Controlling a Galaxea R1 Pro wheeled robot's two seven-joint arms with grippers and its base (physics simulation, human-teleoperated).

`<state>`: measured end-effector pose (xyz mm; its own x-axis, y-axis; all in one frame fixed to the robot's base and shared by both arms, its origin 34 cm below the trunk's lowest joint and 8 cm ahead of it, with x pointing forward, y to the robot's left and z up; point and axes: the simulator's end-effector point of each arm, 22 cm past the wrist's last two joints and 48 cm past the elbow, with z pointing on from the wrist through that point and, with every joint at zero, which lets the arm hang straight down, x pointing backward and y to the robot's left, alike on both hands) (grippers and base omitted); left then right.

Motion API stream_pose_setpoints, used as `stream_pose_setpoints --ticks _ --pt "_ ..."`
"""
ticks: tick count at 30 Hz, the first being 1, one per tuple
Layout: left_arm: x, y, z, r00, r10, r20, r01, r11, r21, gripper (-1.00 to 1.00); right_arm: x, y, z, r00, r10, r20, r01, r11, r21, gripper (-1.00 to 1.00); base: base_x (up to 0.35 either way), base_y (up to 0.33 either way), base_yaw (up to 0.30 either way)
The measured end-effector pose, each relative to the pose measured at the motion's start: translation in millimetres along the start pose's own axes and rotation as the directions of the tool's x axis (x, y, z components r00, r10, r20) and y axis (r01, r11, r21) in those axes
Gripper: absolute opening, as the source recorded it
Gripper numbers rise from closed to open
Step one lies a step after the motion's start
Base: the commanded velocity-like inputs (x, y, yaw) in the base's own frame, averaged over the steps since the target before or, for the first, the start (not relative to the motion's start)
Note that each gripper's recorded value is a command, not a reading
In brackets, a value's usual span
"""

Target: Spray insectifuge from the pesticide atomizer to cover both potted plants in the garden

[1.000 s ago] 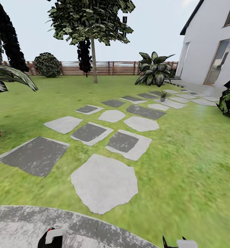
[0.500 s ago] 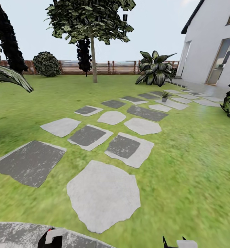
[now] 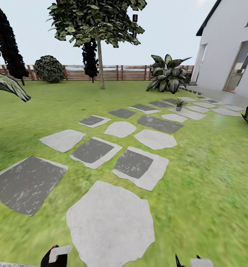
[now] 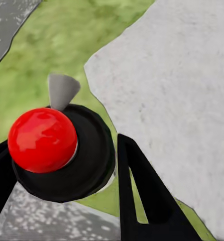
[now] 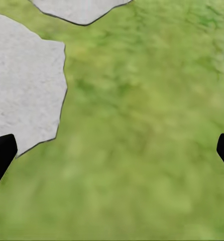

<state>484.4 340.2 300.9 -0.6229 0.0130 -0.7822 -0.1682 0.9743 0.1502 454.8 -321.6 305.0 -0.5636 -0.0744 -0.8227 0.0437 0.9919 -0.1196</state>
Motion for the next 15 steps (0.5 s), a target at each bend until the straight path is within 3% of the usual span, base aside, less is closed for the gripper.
stream_pose_setpoints --ticks 15 --pt "0.0 0.0 0.0 1.0 0.0 0.0 0.0 1.0 0.0 -1.0 0.0 0.4 0.0 1.0 -0.001 0.0 0.001 1.0 -0.001 1.0 0.336 0.0 0.0"
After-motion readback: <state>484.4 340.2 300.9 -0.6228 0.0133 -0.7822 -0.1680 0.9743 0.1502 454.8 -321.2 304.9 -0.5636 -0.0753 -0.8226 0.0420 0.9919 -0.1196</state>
